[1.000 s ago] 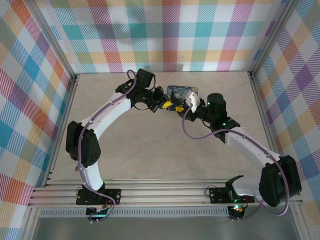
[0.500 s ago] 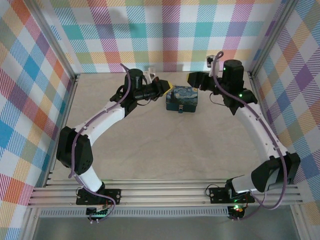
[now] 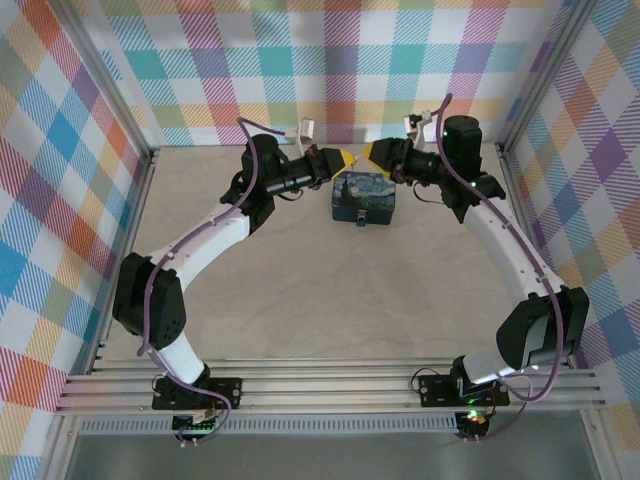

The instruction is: Unlock the padlock with the key

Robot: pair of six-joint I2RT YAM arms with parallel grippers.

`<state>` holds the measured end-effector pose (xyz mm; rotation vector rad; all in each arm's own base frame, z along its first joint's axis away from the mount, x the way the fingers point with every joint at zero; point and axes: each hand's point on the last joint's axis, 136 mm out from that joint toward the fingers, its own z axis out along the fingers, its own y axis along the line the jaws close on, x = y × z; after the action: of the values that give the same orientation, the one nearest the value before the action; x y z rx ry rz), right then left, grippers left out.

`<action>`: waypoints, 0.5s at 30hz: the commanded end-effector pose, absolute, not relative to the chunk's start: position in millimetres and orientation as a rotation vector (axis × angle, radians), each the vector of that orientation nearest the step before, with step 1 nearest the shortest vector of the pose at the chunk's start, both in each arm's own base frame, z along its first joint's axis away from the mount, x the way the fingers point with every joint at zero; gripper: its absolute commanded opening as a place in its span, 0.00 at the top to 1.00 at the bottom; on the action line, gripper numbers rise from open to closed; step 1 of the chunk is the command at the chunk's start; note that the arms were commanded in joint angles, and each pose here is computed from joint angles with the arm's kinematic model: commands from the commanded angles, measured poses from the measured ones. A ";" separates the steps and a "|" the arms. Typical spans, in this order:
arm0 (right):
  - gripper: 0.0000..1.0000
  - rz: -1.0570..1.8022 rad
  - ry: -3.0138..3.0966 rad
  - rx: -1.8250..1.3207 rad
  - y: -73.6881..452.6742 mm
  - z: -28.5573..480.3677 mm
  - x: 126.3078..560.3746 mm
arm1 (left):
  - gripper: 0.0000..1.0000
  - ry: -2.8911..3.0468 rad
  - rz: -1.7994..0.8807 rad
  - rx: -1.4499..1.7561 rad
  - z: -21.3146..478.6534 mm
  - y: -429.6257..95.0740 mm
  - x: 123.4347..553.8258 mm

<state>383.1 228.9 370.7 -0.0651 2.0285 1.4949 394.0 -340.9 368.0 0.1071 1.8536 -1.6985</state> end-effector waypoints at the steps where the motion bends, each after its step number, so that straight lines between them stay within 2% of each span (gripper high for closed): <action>1: 0.58 1.573 2.016 -0.079 233.0 372.2 384.4 | 1.00 1.786 -1.745 0.168 383.6 -342.7 388.4; 8: 0.69 1.624 2.023 -0.083 237.8 369.2 386.9 | 1.00 1.790 -1.761 0.178 384.6 -345.3 386.7; 13: 0.88 1.620 2.020 -0.087 237.7 366.3 389.3 | 1.00 1.804 -1.780 0.197 381.4 -349.0 384.2; 15: 0.93 1.609 2.021 -0.091 237.5 363.2 390.3 | 1.00 1.810 -1.789 0.205 381.2 -350.3 382.4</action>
<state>388.1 238.7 366.4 -0.0689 2.0349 1.6078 388.9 -345.9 368.6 0.1367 1.8531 -1.7475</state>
